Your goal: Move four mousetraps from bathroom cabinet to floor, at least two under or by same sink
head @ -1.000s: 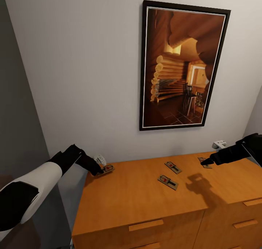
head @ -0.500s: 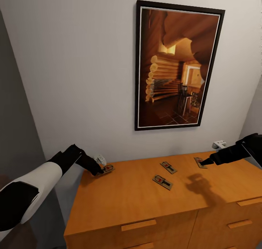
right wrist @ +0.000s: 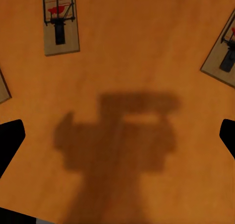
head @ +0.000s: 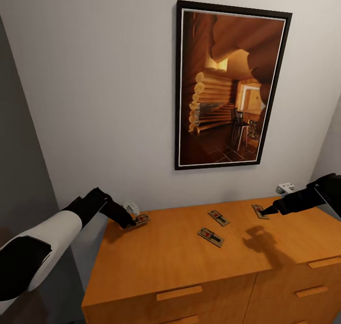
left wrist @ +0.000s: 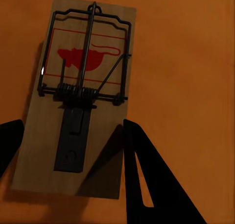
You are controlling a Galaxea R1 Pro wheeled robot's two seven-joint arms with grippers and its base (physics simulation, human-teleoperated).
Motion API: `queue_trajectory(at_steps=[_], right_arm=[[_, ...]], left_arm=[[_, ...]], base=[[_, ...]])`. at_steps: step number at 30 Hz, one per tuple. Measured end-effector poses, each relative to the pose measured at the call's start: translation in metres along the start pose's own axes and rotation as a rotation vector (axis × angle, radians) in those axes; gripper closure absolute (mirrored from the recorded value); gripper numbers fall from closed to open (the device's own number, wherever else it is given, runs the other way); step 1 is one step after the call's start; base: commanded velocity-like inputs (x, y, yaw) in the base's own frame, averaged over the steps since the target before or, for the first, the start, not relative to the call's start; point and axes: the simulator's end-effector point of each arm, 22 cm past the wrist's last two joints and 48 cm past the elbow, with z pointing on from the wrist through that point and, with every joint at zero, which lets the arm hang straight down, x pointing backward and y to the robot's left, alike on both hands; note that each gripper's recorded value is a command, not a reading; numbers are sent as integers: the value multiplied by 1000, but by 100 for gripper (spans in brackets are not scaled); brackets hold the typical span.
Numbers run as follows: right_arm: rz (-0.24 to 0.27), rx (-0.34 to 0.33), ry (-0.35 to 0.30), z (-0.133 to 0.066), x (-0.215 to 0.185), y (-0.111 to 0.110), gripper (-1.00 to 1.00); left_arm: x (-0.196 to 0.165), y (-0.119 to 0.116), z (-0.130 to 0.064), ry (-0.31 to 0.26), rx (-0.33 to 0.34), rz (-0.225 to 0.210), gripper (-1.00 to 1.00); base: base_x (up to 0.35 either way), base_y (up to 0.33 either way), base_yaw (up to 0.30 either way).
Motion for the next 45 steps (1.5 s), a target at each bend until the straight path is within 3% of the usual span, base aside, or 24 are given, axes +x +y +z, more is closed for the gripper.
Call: queue_trajectory(at_steps=[45], right_arm=[[1,0,0,0,0,0,-100]], left_arm=[[-2,-3,2,1,3,0,100]], base=[[0,0,0]])
